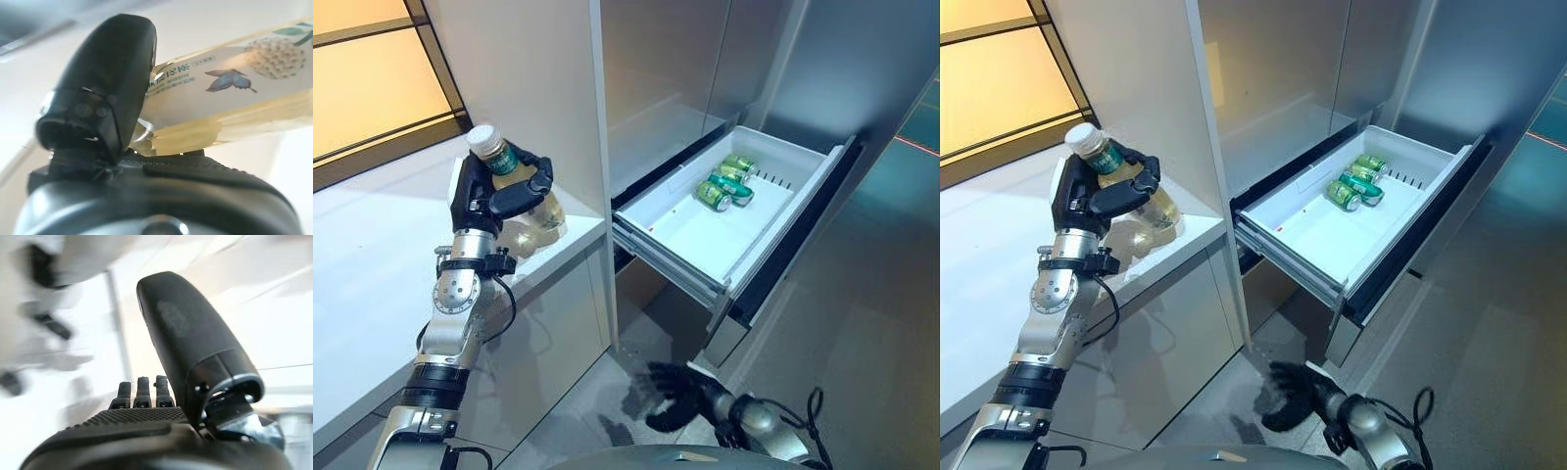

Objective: Put drinks into fridge and close the fridge

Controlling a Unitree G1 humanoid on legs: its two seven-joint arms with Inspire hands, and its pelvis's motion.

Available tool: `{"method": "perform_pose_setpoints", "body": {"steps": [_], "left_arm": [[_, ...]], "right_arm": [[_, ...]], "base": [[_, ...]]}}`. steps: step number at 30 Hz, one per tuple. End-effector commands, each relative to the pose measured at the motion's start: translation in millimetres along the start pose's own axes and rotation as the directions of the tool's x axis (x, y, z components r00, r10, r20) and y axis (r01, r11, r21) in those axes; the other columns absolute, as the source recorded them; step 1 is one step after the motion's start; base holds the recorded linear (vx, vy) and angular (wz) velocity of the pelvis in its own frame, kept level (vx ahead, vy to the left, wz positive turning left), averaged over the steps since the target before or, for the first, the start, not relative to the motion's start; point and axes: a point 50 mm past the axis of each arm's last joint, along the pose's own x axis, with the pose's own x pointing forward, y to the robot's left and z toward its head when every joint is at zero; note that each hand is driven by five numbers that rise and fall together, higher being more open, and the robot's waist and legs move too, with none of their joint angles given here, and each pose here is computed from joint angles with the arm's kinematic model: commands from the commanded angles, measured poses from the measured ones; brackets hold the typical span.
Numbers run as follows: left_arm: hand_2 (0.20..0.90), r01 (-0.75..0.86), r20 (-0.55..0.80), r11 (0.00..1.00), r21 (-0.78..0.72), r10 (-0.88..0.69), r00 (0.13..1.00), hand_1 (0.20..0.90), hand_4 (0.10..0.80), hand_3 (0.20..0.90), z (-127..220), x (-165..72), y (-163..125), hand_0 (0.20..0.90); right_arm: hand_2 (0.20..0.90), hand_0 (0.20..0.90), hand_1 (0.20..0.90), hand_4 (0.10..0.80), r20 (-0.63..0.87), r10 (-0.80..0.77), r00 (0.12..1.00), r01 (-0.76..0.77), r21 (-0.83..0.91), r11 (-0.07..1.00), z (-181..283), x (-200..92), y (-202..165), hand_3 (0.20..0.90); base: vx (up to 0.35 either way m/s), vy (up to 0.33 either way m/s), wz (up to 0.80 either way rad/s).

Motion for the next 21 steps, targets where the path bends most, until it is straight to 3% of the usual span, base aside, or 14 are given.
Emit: {"method": "perform_pose_setpoints", "body": {"steps": [1, 4, 6, 12, 16, 21], "left_arm": [[0.300, 0.199, 0.525, 0.979, -0.046, -0.146, 0.838, 0.300, 0.100, 0.200, 92, 30, -25, 0.300], [0.300, 0.253, 0.545, 0.966, -0.061, -0.180, 0.819, 0.300, 0.100, 0.200, 94, 26, -30, 0.300], [0.300, 0.338, 0.574, 0.939, -0.067, -0.241, 0.783, 0.300, 0.100, 0.200, 100, 19, -37, 0.300], [0.300, 0.527, 0.597, 0.846, -0.085, -0.380, 0.706, 0.300, 0.100, 0.200, 105, 8, -53, 0.300], [0.300, 0.581, 0.582, 0.811, -0.070, -0.440, 0.684, 0.300, 0.100, 0.200, 105, 7, -59, 0.300], [0.300, 0.627, 0.548, 0.775, -0.072, -0.495, 0.674, 0.300, 0.100, 0.200, 101, 7, -65, 0.300]], "right_arm": [[0.900, 0.900, 0.900, 0.800, 0.336, 0.117, 0.934, -0.139, 0.040, 0.989, 72, 1, 1, 0.900], [0.900, 0.900, 0.900, 0.800, 0.407, 0.160, 0.899, -0.193, 0.040, 0.980, 91, -5, 3, 0.900], [0.900, 0.900, 0.900, 0.800, 0.517, 0.227, 0.826, -0.236, -0.048, 0.970, 125, -23, -2, 0.900], [0.900, 0.900, 0.900, 0.800, 0.700, 0.298, 0.649, -0.185, -0.235, 0.954, 197, -71, -12, 0.900], [0.900, 0.900, 0.900, 0.800, 0.754, 0.344, 0.560, -0.190, -0.288, 0.939, 225, -92, -13, 0.900], [0.900, 0.900, 0.900, 0.800, 0.763, 0.367, 0.533, -0.261, -0.264, 0.928, 234, -99, -13, 0.900]], "base": [[-0.036, -0.012, 0.02], [-0.011, -0.003, 0.00], [-0.020, -0.002, 0.00], [-0.034, -0.002, -0.01], [-0.025, 0.000, -0.05], [-0.002, 0.000, -0.01]]}}
